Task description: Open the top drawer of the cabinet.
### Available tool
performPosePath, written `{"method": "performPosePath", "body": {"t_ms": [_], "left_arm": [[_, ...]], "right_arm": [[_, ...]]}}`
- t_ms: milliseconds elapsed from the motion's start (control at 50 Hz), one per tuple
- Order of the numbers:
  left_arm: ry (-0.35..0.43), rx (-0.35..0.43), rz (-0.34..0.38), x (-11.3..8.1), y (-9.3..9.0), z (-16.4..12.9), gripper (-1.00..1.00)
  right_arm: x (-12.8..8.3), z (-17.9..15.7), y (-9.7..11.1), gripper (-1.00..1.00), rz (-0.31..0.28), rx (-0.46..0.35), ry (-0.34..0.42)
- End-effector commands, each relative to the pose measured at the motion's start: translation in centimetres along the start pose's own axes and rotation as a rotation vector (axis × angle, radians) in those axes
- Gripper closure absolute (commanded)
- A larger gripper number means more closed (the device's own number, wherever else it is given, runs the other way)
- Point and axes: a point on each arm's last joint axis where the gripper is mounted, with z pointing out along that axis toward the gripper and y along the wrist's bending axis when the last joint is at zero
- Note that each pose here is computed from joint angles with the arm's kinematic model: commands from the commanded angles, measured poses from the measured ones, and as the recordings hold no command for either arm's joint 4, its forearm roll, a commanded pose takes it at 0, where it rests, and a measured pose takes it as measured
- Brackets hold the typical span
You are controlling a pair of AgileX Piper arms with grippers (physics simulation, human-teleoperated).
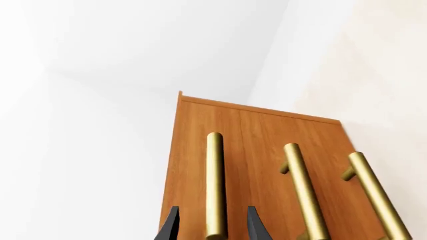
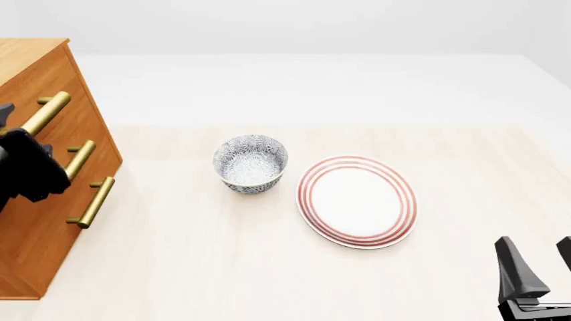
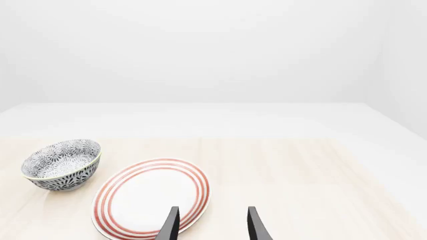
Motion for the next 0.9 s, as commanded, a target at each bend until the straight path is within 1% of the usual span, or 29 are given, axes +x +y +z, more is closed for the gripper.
{"method": "performPosePath", "body": {"t_ms": [20, 120, 220, 260, 280, 480, 740, 820, 900], "left_arm": [[0.019, 0.001, -0.004, 0.5, -0.1, 0.9, -1.00], [0.023, 0.006, -0.012, 0.6, -0.3, 1.2, -1.00], [0.028, 0.020, -0.012, 0.8, -0.9, 1.5, -1.00], [0.028, 0.012, -0.015, 0.8, -0.8, 1.4, -1.00], [0.026, 0.012, -0.015, 0.7, -0.8, 1.4, 1.00], [0.019, 0.003, 0.004, 0.6, -0.8, 0.4, 1.00], [0.007, 0.009, 0.062, 0.6, -2.2, -0.8, 1.00], [-0.004, 0.013, 0.074, 0.4, -2.5, -1.1, 1.00], [-0.019, 0.017, 0.068, 0.0, -2.3, -1.4, 1.00]], "right_arm": [[0.0, 0.0, 0.0, -1.00, 0.000, 0.000, 0.000], [0.0, 0.0, 0.0, -1.00, 0.000, 0.000, 0.000], [0.0, 0.0, 0.0, -1.00, 0.000, 0.000, 0.000], [0.0, 0.0, 0.0, -1.00, 0.000, 0.000, 0.000], [0.0, 0.0, 0.0, -1.00, 0.000, 0.000, 0.000], [0.0, 0.0, 0.0, -1.00, 0.000, 0.000, 0.000], [0.0, 0.0, 0.0, -1.00, 0.000, 0.000, 0.000], [0.0, 0.0, 0.0, -1.00, 0.000, 0.000, 0.000], [0.0, 0.0, 0.0, -1.00, 0.000, 0.000, 0.000]]}}
